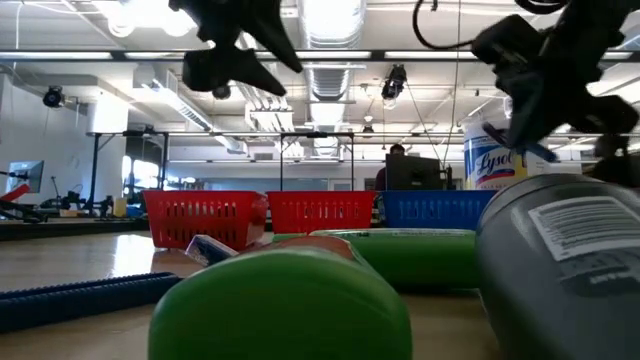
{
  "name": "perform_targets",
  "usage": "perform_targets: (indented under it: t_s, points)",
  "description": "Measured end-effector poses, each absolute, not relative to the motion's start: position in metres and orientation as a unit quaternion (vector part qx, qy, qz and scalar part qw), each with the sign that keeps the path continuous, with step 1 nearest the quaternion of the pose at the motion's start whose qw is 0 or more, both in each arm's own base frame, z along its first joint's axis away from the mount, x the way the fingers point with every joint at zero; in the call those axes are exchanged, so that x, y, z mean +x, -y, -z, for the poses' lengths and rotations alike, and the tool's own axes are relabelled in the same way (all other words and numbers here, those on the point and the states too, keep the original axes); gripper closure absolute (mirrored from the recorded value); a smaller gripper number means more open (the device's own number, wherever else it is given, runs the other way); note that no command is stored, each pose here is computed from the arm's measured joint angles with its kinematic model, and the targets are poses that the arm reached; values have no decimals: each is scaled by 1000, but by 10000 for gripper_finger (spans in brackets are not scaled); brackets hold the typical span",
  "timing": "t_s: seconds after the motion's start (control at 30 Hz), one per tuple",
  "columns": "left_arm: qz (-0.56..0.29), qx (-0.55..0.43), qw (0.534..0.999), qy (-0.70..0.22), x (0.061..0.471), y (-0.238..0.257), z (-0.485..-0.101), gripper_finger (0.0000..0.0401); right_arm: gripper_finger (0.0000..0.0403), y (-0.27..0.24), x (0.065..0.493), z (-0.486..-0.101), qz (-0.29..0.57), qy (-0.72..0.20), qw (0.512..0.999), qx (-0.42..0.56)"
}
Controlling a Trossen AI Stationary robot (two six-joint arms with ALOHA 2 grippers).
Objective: Pick & Place Travel size toiletries
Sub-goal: Put the blue razor into the right orange basket
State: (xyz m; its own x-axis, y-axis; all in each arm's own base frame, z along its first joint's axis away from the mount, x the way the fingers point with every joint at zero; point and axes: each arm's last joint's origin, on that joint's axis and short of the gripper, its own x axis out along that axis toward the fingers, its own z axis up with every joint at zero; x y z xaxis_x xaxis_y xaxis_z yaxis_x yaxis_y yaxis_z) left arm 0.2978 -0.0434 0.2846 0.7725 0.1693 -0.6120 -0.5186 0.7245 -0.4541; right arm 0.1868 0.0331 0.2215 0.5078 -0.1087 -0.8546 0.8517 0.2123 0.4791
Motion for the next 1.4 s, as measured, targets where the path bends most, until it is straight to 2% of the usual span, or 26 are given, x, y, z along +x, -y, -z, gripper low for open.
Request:
perform_targets:
  t_s: [0.2,0.33,0.47,0.57,0.7,0.8,1.1,1.4]
  points:
    - [-201,-274,893,-295,284,38,-292,220,338,-31,182,-212,378,-362,646,555]
    - [-169,-242,896,-331,281,39,-289,219,302,-29,177,-203,410,-351,629,560]
    - [-135,-235,889,-369,279,41,-284,219,265,-30,174,-197,407,-373,603,576]
    - [-104,-232,883,-395,277,43,-278,220,240,-30,174,-197,408,-370,603,577]
    - [-60,-239,869,-428,272,49,-267,220,210,-30,179,-207,404,-350,626,568]
    - [-60,-245,857,-449,267,56,-253,219,192,-30,183,-217,389,-347,650,553]
    - [-137,-323,810,-470,262,110,-222,220,146,-37,184,-237,323,-402,722,461]
    - [-167,-384,759,-499,269,175,-202,220,101,-59,179,-243,244,-447,762,399]
